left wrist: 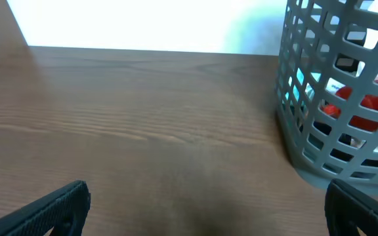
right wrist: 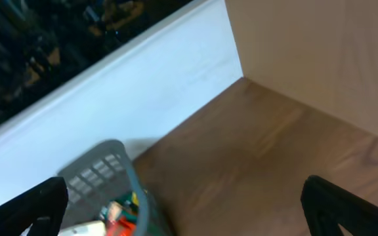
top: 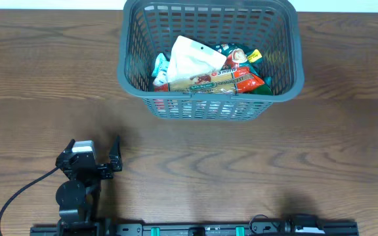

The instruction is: Pack container

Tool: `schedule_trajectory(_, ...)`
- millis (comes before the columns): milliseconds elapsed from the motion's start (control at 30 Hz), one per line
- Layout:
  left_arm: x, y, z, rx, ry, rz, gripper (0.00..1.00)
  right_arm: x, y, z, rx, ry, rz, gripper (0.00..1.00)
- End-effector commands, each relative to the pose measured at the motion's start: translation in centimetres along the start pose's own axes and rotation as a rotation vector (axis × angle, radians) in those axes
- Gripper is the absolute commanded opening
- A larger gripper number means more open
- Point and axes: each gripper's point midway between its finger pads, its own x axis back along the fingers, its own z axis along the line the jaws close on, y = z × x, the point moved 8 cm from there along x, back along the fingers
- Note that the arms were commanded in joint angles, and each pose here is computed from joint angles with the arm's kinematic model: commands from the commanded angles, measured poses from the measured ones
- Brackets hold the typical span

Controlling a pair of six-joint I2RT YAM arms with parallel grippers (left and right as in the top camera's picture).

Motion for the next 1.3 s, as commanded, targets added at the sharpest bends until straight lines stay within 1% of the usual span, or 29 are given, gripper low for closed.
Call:
schedule_trajectory(0, -0.3, -0.9, -0.1, -0.009, -0.010, 0.023, 0.98, -1.2, -2.0, -0.4, 0.117, 0.006, 0.039, 0.99)
schedule_trajectory(200, -0.3, -0.9, -0.1, -0.009, -0.010, 0.023, 0.99, -3.2, -6.3, -0.7, 0.225, 0.135, 0.024, 0.99)
schedule_trajectory(467, -0.3, -0.9, -0.1, -0.009, -0.010, 0.023, 0.99, -6.3, -12.4, -0.8, 0.315, 0.321, 0.000, 0.99)
schedule_trajectory(733, -0.3, -0.9, -0.1, -0.009, -0.010, 0.023, 0.99, -8.2, -17.4, -0.8, 0.445, 0.497, -0.029, 0.99)
schedule_trajectory(900, -0.3, -0.9, -0.1, -0.009, -0.010, 0.023, 0.99, -9.4, -20.4, -1.7, 0.452, 0.525, -0.033, 0.99)
schedule_trajectory(1033, -0.3, -0.9, -0.1, -0.009, -0.010, 0.023, 0.99, -10.2, -22.8, -2.0, 0.527, 0.588, -0.078, 0.99)
schedule_trajectory(1267, -0.3, -0.9, -0.1, -0.009, -0.010, 0.023, 0.99, -11.8, -26.2, -3.2, 0.528, 0.597, -0.111, 0.99)
